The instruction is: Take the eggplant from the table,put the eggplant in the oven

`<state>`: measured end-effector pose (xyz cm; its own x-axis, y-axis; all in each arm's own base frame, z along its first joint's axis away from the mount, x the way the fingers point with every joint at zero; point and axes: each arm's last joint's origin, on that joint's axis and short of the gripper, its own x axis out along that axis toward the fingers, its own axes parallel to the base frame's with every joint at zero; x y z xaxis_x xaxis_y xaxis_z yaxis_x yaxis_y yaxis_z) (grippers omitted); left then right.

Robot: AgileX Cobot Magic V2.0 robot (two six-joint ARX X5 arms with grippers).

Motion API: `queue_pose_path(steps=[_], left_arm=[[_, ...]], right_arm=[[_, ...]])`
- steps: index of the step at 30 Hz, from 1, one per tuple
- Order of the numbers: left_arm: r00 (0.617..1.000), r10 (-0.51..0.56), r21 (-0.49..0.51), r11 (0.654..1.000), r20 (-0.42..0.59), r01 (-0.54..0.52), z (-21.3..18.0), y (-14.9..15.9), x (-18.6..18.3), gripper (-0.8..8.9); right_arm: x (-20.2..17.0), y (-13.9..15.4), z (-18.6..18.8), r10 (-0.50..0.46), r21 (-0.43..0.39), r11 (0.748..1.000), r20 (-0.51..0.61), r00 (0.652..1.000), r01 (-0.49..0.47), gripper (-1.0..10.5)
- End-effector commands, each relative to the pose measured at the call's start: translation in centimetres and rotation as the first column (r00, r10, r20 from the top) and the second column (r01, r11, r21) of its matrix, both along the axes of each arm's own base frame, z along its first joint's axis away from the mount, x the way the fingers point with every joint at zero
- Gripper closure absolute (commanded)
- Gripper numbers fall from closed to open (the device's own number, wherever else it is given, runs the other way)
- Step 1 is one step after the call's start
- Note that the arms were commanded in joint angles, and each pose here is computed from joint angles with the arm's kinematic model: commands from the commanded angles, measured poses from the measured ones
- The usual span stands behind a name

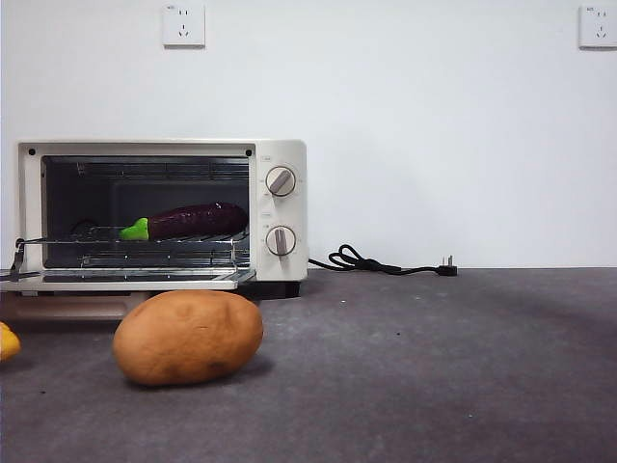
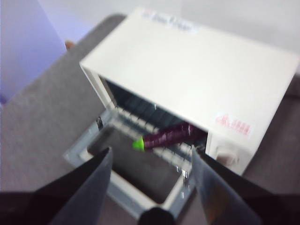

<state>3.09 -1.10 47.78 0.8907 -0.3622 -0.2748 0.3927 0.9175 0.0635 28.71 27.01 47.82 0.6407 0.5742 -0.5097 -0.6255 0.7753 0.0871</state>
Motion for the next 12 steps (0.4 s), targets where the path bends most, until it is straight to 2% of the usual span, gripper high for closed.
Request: queue_pose_path(steps=[1,9,12], left_arm=[[1.000,-0.008,0.008,1.000,0.006,0.008,0.0,0.0,-0.1,8.19],[0.999,0.043,0.024,0.999,0.008,-0.043,-0.1,0.1,-0.1,8.19],[0.999,0.045,0.025,0.999,0.008,-0.045,-0.1,0.2,-0.1,8.19]], right_arm=[[-1.4,-1.2,1.6,0.009,0.022,1.000,0.053,0.999,-0.010,6.6],[-4.1,-3.7,4.8,0.001,0.094,0.995,0.133,0.991,-0.013,6.6],[-5.1,-4.9,5.9,-0.023,0.090,0.996,0.184,0.983,0.007,6.7]])
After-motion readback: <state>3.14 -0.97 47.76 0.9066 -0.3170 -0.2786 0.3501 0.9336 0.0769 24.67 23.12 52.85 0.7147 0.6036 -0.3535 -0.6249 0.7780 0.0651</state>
